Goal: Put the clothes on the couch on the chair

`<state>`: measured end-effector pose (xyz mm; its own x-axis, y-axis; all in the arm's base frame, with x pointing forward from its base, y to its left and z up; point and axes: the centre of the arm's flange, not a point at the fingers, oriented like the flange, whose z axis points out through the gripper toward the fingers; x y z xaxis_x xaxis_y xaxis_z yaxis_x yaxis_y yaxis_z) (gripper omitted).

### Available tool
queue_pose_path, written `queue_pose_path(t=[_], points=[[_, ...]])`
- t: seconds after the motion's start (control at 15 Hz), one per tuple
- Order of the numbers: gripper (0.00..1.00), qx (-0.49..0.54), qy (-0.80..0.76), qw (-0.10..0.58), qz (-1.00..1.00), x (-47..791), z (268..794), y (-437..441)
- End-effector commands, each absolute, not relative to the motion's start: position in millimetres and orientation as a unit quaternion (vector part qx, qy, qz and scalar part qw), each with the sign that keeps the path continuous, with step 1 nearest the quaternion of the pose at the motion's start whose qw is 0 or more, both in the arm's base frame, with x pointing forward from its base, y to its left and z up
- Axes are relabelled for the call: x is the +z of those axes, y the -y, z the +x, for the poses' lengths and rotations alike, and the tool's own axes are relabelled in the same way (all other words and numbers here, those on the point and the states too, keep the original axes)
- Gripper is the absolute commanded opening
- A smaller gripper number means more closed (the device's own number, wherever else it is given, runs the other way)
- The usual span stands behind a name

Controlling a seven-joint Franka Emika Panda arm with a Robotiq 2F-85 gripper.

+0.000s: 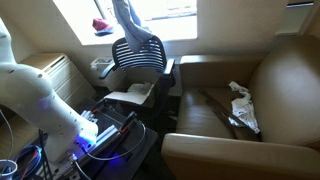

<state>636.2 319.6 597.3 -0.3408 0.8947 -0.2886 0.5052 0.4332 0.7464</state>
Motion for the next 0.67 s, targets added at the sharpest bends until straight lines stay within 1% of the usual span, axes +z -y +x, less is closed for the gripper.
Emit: queue_pose_path(t=[0.0,0.07,0.2,0.47,0.6], points=[[0.0,0.299,-0.769,0.364,0.432,598.2,631.4,-318.2],[0.0,0.35,-0.749,0.368,0.425,602.0,634.2,-331.9],[0.0,0.401,-0.73,0.366,0.416,624.1,636.7,-372.5],[0.0,0.486,-0.696,0.369,0.378,675.2,631.0,-452.8],[0.0,0.522,-0.686,0.367,0.35,682.9,625.0,-471.2]])
